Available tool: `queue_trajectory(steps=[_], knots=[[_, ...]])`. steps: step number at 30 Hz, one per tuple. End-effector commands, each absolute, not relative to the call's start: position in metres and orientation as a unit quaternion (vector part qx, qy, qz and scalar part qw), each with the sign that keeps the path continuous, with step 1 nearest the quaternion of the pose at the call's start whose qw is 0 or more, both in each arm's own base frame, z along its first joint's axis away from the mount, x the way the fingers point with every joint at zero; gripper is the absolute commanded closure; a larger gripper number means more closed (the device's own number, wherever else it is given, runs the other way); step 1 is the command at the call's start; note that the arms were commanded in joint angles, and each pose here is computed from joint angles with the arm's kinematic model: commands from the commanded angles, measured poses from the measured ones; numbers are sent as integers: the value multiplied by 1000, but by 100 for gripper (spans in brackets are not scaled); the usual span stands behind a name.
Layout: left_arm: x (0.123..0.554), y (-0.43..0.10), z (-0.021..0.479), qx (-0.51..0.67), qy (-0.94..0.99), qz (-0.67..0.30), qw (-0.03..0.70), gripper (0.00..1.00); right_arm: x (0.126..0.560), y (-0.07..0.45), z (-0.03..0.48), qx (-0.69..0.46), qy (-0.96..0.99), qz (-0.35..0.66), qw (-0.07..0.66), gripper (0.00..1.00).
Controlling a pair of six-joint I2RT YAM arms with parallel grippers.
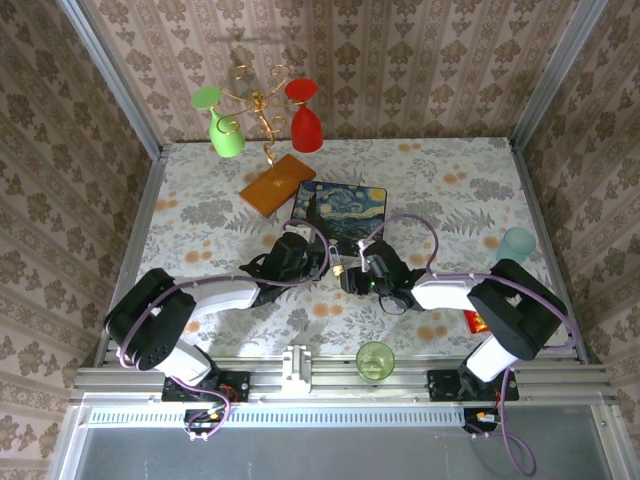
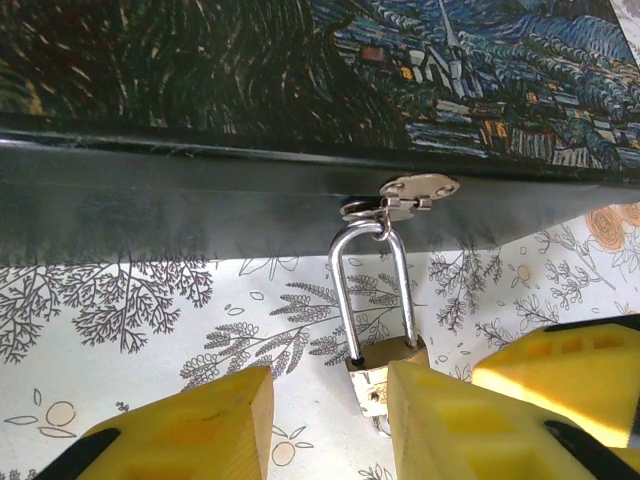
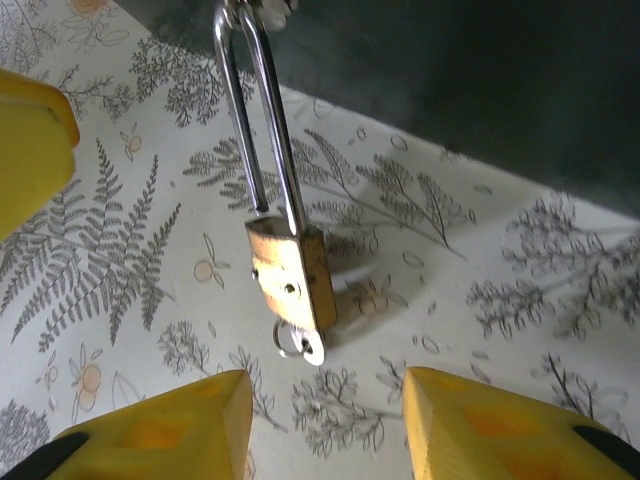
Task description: Unlock the padlock with the key
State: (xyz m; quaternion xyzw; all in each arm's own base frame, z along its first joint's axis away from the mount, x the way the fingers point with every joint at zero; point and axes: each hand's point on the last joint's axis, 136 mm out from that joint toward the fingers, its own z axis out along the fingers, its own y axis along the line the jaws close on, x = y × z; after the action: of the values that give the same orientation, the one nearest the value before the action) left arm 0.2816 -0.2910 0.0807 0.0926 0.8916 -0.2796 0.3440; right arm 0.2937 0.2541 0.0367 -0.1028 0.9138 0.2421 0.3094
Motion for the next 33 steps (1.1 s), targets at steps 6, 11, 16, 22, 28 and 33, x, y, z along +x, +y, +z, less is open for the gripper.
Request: queue_trajectory(steps=[6,11,16,22,28,33], knots=[[281,-291,73,83,890,-296,338,66,311,269,31,-154,906,221,326,54],[282,-287,68,73,889,-302,335,66,314,270,23,-168,909,206,320,59],[283,-283,63,67,890,-303,333,66,314,279,27,-174,900,223,332,57],[283,-280,60,61,890,-307,332,66,315,277,16,-202,910,135,336,65],[283,-281,58,58,889,-313,331,66,314,254,21,-197,907,9,373,79],[282,-284,55,58,888,-319,327,66,314,249,36,-203,895,-60,393,82]])
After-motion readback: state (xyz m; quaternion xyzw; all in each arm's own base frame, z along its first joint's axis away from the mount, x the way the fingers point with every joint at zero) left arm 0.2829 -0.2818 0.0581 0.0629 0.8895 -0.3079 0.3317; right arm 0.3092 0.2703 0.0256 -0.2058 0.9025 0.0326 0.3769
